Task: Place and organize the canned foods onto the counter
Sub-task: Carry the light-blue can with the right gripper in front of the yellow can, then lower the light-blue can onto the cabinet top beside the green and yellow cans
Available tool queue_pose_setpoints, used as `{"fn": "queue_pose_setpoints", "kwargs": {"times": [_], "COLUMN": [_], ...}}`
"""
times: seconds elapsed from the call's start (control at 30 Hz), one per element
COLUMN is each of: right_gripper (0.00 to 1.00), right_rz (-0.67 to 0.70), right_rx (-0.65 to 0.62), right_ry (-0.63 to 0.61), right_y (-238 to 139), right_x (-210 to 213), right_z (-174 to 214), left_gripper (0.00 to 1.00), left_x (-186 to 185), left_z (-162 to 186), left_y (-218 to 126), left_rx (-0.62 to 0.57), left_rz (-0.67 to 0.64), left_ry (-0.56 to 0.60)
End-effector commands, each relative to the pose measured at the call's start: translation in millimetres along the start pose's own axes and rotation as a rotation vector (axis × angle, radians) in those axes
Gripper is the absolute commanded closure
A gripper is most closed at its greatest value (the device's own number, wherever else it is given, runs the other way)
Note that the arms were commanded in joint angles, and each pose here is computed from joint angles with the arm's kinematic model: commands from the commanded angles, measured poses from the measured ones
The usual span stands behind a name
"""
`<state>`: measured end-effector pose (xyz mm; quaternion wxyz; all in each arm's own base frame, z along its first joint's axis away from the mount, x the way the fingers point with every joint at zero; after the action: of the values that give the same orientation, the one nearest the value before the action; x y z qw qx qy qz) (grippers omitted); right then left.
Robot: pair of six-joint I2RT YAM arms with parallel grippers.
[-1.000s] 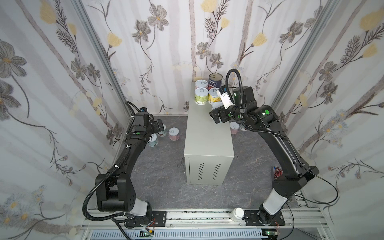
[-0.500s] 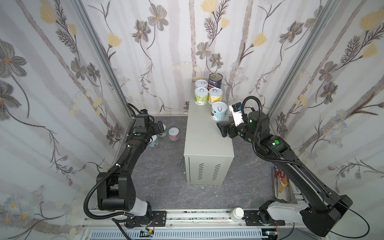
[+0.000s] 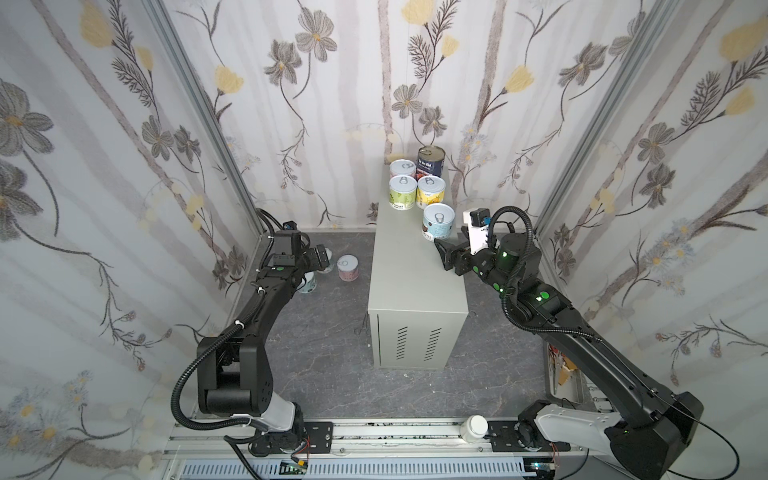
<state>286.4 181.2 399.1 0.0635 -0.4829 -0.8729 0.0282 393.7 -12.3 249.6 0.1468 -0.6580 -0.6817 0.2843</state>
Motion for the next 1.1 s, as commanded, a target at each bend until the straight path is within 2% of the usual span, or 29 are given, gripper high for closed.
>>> {"fn": "queue_pose_setpoints", "kwargs": {"times": [0.0, 1.07], "right_gripper": [0.17, 0.28], "right_rz": [-0.005, 0.037], "right_rx": [-0.059, -0.042], "right_ry": [-0.018, -0.018], "right_y": [4, 39], "right_x": [1, -5], "right_z": [-12, -12], "left_gripper": [0.00, 0.00], "left_x": [0, 1], "left_z": [-7, -3], "left_y": [1, 14], "left_rx": [-0.034, -0.001], "left_rz": [-0.007, -0.018], "left_ry": [0.008, 0.008]}}
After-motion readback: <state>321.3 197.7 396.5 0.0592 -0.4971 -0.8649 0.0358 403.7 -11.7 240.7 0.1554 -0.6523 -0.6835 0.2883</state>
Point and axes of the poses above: each gripper's point midway between its finger pads, its own y axis out along the fingers, its own x axis along the line the jaws close on, z = x × y, the point moved 8 cm from there along -y, back along the fingers, and after that the axes turned 3 degrees about y, right-handed, at the moved point
